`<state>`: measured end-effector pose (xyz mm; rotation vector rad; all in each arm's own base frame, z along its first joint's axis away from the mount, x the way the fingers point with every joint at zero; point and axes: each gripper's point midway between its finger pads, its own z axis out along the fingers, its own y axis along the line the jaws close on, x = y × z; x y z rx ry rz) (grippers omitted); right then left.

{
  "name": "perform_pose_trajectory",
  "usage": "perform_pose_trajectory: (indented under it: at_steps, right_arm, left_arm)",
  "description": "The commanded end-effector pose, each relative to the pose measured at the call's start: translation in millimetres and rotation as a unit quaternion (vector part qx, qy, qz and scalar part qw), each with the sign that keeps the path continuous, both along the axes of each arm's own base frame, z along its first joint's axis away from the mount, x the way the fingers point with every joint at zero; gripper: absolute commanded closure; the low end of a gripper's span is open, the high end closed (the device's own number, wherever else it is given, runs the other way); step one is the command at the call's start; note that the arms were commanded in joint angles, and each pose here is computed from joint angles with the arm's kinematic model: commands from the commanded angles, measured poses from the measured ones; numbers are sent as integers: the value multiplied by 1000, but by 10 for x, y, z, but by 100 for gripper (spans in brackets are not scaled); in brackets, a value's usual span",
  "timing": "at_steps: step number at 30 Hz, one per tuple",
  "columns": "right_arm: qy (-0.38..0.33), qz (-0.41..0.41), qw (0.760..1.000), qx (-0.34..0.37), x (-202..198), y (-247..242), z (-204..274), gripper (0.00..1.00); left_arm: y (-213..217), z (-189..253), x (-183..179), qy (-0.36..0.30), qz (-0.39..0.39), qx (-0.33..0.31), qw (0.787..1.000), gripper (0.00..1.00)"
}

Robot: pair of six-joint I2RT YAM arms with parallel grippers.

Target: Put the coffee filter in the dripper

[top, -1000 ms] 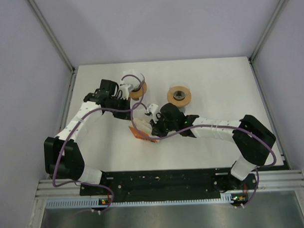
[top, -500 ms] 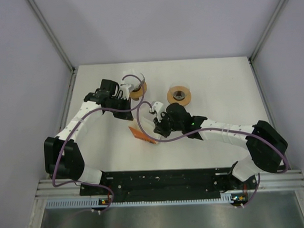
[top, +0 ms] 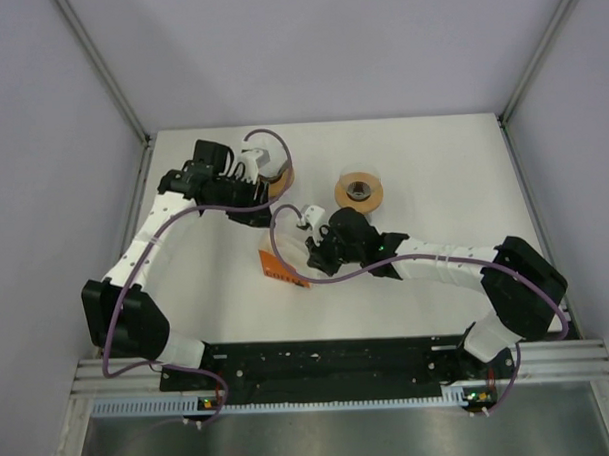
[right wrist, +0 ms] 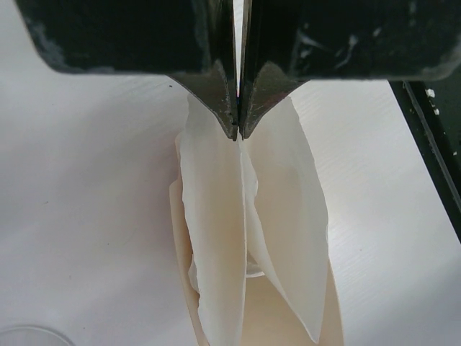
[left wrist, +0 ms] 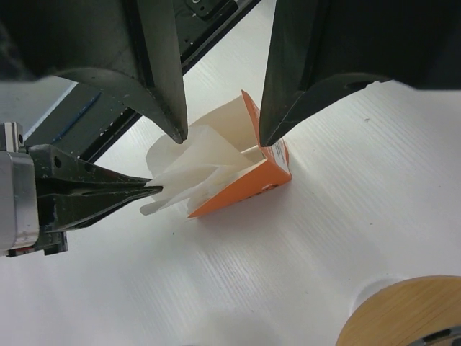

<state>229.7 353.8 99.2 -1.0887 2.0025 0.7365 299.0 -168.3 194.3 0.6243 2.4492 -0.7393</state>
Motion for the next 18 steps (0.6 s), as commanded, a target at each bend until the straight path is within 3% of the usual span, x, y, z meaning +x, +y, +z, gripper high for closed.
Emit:
perform_pose_trajectory:
  at_steps: [1, 9, 13, 18]
  right_arm:
    - [-20, 7, 999, 42, 56, 138, 187, 100]
    - [-22, 13, 998, 61, 35, 185, 192, 100]
    - [-22, 16, 998, 63, 30, 187, 183, 100]
    - [-19, 19, 998, 64, 20, 197, 165, 100]
  left_arm:
    - [-117, 260, -84, -19, -50, -32, 998, 49]
    - [-236, 357, -366, -7, -108, -80, 991, 55]
    - [-211, 265, -430, -10, -124, -67, 990, 58]
    - [-181, 34, -389, -21, -131, -12, 991, 54]
